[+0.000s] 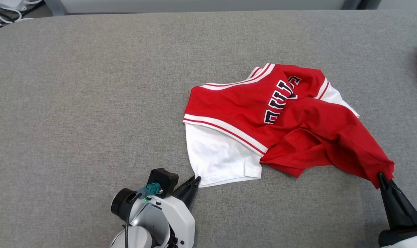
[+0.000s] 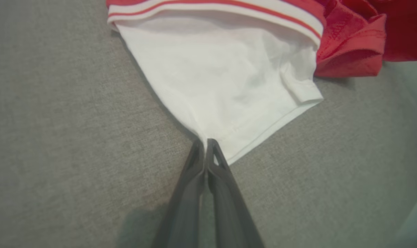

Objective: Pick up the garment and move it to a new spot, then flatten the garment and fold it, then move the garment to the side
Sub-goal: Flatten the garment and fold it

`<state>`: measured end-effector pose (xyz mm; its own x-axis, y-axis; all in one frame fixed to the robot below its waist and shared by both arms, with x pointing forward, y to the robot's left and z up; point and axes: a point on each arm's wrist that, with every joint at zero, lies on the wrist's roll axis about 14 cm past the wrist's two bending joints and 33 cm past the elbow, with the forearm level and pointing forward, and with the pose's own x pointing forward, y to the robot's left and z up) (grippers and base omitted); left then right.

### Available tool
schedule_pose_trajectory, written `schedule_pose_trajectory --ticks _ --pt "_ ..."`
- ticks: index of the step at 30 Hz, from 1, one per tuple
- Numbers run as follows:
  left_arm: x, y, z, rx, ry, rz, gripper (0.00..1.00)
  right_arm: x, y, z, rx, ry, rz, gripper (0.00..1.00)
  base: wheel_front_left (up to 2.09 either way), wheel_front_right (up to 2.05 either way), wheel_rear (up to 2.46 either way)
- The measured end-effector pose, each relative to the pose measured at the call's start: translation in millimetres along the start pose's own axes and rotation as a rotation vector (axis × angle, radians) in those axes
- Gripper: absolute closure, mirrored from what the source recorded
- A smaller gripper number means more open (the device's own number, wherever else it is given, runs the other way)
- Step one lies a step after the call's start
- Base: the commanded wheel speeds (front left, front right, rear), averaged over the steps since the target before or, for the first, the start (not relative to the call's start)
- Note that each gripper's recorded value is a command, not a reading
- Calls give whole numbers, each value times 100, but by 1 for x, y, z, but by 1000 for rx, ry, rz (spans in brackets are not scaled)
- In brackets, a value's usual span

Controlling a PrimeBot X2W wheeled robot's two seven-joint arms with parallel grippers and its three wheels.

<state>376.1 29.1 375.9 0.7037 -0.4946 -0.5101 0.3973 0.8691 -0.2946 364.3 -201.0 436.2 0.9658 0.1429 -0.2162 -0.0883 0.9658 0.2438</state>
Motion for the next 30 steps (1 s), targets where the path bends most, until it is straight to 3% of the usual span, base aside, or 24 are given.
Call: schedule_pose_trajectory --ticks 3,5,9,14,19,26,30 --pt "-2 -2 9 -40 -45 -11 100 1 2 4 -8 -13 8 100 0 0 0" --pt "-6 -2 31 -120 -132 -23 100 2 4 9 -16 -30 17 100 0 0 0" --pt "-32 12 105 -284 -425 -30 100 6 2 30 -43 -100 17 100 0 0 0" --pt "-95 44 187 -359 -763 -18 100 12 7 69 -85 -203 59 100 0 0 0" --pt "-157 46 259 -318 -1009 -87 100 17 16 128 -166 -337 127 100 0 0 0" --pt "-213 17 326 -170 -1163 -203 100 9 43 220 -247 -552 247 100 0 0 0" --pt "-226 7 342 -108 -1183 -220 100 1 51 246 -308 -596 287 100 0 0 0"
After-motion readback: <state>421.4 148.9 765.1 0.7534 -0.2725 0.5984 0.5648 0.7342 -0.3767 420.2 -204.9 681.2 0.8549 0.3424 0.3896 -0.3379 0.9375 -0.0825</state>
